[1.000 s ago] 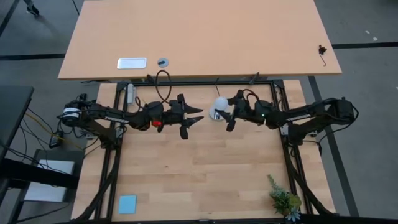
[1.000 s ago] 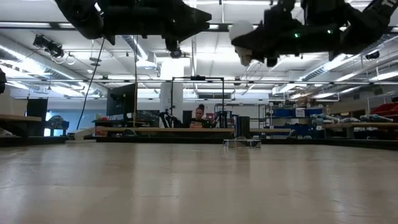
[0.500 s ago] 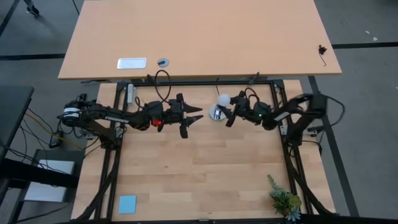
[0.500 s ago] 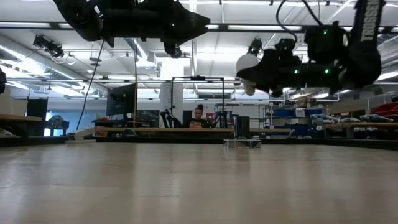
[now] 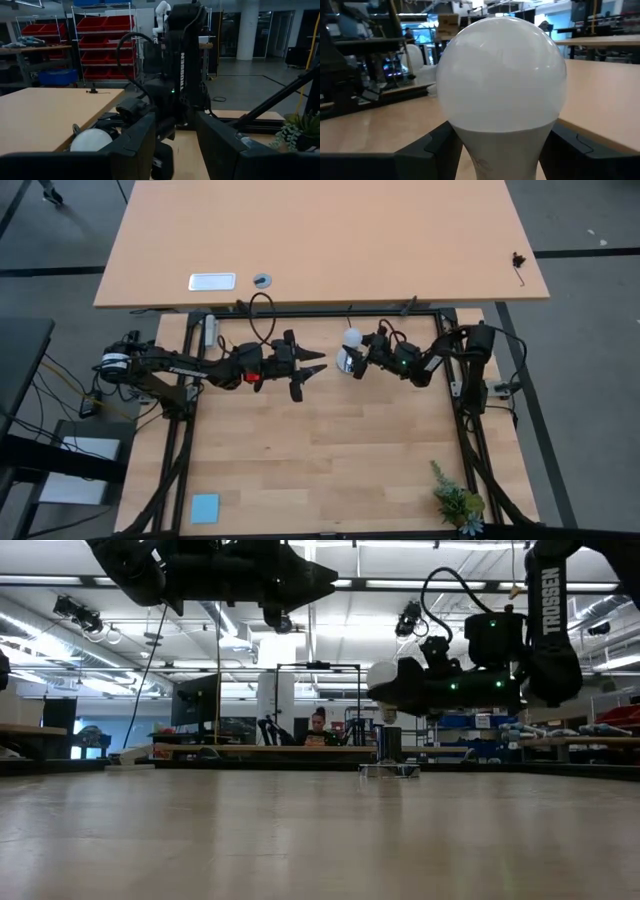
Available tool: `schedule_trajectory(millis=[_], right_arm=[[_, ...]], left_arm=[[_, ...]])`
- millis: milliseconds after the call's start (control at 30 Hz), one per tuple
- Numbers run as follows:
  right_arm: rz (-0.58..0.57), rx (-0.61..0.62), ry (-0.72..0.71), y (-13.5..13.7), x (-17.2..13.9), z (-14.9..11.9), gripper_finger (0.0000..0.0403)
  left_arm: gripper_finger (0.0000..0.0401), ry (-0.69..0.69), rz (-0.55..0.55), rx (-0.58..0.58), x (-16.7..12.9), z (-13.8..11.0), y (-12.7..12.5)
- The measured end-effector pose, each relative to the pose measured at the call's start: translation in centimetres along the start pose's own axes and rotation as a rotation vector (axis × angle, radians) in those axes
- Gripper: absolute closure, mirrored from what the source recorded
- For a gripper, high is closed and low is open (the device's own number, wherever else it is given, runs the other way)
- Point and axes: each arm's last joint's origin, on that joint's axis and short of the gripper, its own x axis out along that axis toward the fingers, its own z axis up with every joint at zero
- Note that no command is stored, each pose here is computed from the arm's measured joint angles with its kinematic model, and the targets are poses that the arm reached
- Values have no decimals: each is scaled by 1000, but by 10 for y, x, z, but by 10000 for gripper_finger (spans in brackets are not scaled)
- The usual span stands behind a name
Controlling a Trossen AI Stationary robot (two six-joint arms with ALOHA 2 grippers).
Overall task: Screw lightbulb
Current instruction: Insert the white lightbulb into the silver lamp
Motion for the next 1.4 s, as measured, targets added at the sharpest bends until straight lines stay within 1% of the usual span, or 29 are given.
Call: schedule_trajectory(millis=[167,433,633,1133,1233,1400], right_arm=[[6,17,36,-3,2,-9,176],[10,23,86,-1,15,-28,178],[19,17,46,2,26,-25,179],[21,14,54,3,25,-26,177],[13,17,56,4,24,-26,169],[6,35,58,5,24,-26,139]], left_arm=[[254,1,0,0,0,0,0],[254,3,2,0,0,0,0],[254,1,3,1,0,0,0],[254,6,3,1,0,-1,0],[254,7,3,0,0,-1,0],[254,7,3,0,0,-1,0]])
